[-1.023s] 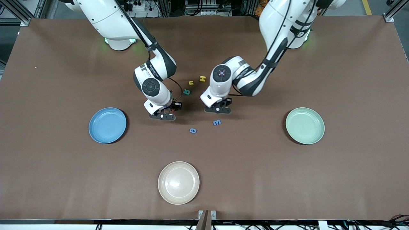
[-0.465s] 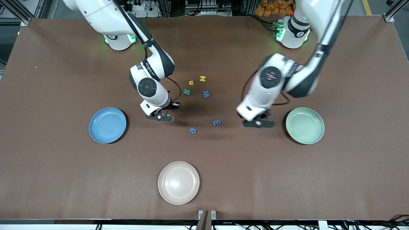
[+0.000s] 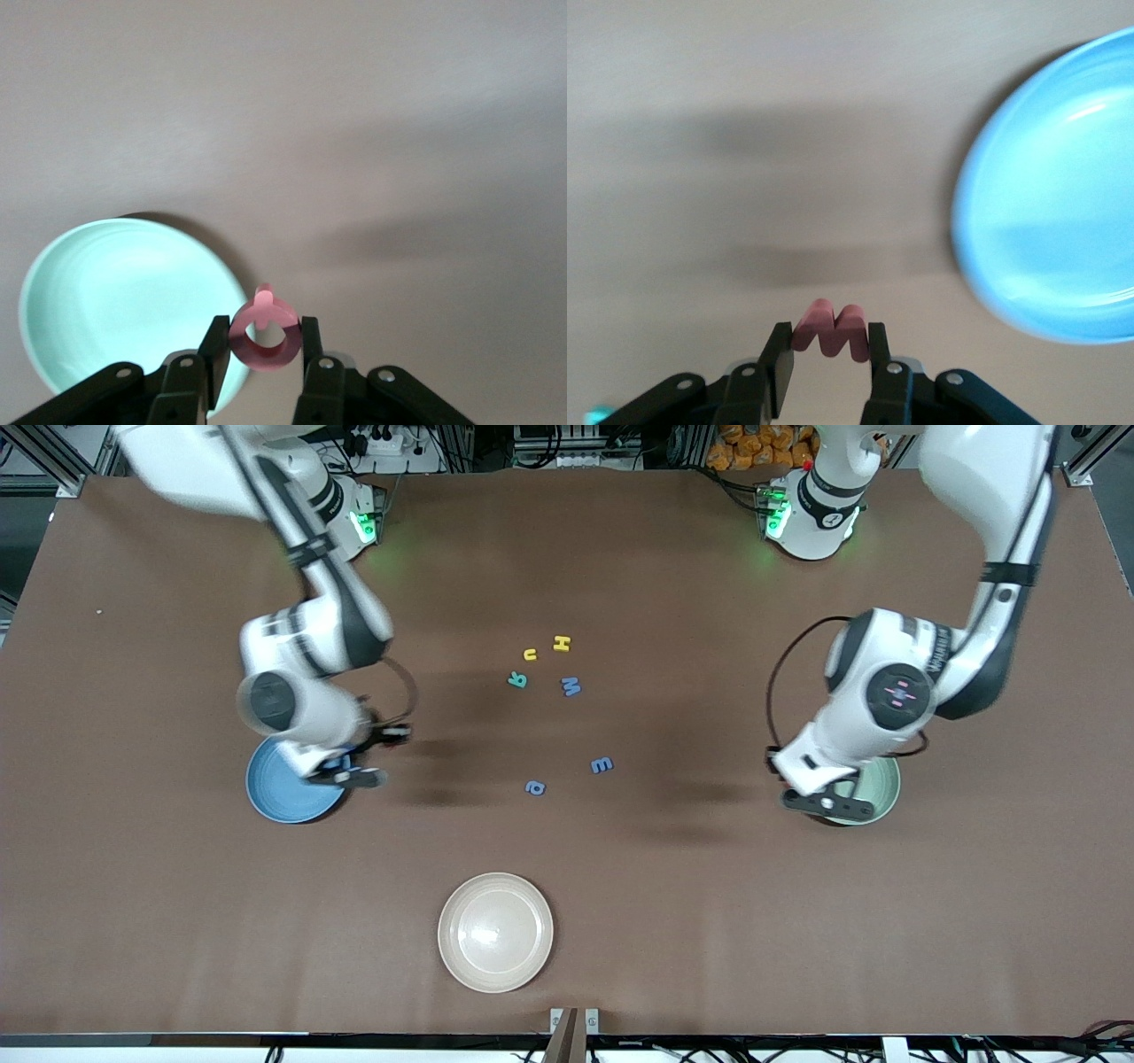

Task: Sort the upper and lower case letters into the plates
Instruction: 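Drop pink m on the blue plate while the left gripper drops o on green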

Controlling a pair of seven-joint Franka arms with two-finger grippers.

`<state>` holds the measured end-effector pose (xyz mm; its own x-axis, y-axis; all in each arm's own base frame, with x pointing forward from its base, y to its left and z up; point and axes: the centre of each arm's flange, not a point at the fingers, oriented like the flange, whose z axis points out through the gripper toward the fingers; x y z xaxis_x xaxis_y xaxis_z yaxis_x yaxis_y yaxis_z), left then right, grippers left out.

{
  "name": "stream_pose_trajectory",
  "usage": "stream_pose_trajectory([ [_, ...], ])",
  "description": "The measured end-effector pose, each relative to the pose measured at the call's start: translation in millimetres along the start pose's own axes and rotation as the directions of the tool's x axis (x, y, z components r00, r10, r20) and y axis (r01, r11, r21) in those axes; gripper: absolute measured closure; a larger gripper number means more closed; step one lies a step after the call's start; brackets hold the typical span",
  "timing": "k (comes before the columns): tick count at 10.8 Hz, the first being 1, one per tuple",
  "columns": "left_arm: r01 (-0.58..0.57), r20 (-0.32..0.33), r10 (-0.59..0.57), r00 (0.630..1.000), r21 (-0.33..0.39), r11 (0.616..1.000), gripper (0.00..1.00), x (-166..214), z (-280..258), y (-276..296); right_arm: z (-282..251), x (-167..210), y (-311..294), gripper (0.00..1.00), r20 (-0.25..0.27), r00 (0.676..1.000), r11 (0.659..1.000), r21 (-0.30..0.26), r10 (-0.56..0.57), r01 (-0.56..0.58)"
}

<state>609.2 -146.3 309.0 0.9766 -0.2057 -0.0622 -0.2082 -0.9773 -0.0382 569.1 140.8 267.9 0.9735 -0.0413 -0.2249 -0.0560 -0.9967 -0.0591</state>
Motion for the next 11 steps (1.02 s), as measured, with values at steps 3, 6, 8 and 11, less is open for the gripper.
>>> stream_pose_trajectory([
  [3, 0.001, 0.064, -0.001, 0.998, 0.014, 1.000, 0.64, -6, 36, -59, 5, 25, 111, 0.61, -0.023, 0.999, 0.999, 0.022, -0.032, 0.033],
  [6, 0.025, 0.112, -0.028, 0.993, 0.023, 0.999, 0.63, -12, 64, -85, 31, 34, 142, 0.61, -0.033, 0.999, 0.999, -0.012, -0.036, 0.036],
  [8, 0.036, 0.124, -0.039, 0.992, 0.026, 0.999, 0.45, -14, 72, -93, 42, 35, 141, 0.60, -0.020, 0.999, 0.999, -0.011, -0.035, 0.035],
  [11, 0.009, 0.104, -0.012, 0.995, 0.028, 1.000, 0.01, -7, 63, -76, 38, 37, 136, 0.26, -0.029, 0.999, 0.999, -0.008, -0.034, 0.034],
])
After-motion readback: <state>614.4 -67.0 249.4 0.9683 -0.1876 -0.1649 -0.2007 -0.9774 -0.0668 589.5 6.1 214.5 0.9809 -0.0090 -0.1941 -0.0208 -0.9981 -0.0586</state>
